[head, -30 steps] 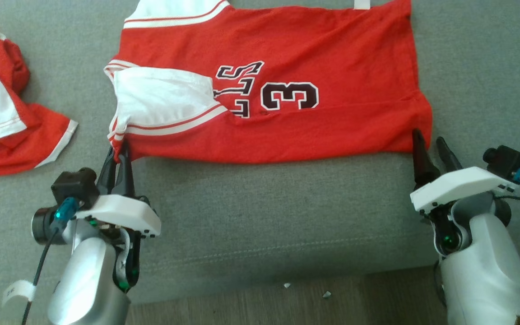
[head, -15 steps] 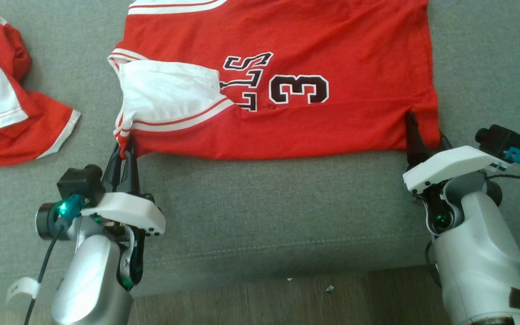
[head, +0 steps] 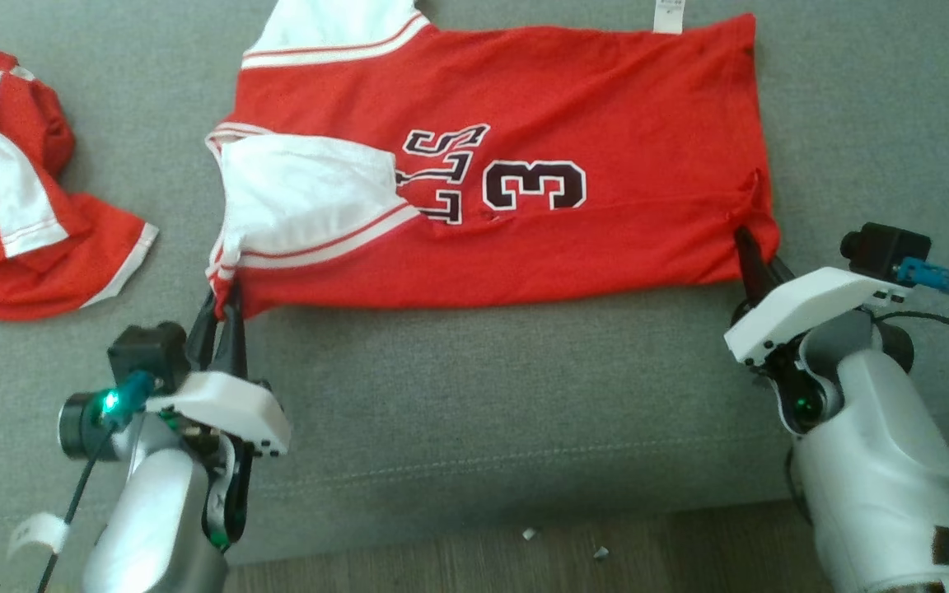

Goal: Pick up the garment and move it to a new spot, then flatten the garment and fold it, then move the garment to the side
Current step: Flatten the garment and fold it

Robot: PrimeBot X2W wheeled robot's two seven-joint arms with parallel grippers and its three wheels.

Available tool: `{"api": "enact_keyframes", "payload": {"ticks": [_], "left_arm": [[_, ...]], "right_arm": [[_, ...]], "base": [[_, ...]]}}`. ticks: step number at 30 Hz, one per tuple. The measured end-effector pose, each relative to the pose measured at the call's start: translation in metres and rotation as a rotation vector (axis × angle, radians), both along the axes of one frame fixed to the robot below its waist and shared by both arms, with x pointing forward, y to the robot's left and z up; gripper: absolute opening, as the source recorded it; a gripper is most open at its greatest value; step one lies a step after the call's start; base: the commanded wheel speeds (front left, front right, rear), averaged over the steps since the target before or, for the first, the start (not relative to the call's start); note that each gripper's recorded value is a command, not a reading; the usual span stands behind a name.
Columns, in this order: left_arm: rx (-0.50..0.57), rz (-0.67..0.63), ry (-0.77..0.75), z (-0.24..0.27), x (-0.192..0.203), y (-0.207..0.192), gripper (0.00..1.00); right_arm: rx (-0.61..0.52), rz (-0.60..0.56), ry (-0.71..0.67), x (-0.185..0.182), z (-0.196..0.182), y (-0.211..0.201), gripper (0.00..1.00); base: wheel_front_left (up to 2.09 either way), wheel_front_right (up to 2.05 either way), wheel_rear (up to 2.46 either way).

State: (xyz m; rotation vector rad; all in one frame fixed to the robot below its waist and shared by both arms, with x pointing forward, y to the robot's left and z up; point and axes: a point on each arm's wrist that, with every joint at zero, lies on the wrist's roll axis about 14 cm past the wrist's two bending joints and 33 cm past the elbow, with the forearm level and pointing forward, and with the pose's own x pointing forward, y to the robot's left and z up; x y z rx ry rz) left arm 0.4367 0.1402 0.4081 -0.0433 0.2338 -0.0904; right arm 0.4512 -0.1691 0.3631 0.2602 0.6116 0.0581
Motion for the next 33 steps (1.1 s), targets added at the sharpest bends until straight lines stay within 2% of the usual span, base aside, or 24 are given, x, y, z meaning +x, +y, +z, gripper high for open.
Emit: {"api": "enact_keyframes", "payload": {"ticks": [9, 17, 23, 29, 30, 31, 33], "left_arm": [[0.032, -0.032, 0.070, -0.013, -0.034, 0.005, 0.00], [0.029, -0.083, 0.102, -0.013, -0.058, -0.006, 0.00], [0.020, -0.117, 0.149, -0.019, -0.078, -0.016, 0.00], [0.021, -0.139, 0.178, -0.023, -0.081, -0.022, 0.00], [0.023, -0.144, 0.187, -0.024, -0.082, -0.023, 0.00], [0.026, -0.150, 0.197, -0.026, -0.083, -0.024, 0.04], [0.035, -0.151, 0.208, -0.028, -0.083, -0.024, 0.82]], "right_arm": [[-0.043, 0.069, 0.103, -0.026, 0.005, -0.021, 0.00], [-0.045, 0.109, 0.163, -0.046, 0.016, -0.034, 0.00], [-0.019, 0.107, 0.224, -0.075, 0.008, -0.037, 0.00], [0.007, 0.089, 0.234, -0.088, 0.007, -0.036, 0.00], [0.008, 0.082, 0.226, -0.088, 0.008, -0.037, 0.47], [0.011, 0.076, 0.214, -0.086, 0.010, -0.037, 1.00], [0.013, 0.058, 0.190, -0.083, 0.015, -0.040, 1.00]], "base": [[0.00, 0.00, 0.00], [0.00, 0.00, 0.00], [0.00, 0.00, 0.00], [0.00, 0.00, 0.00], [0.00, 0.00, 0.00], [0.00, 0.00, 0.00], [0.00, 0.00, 0.00]]}}
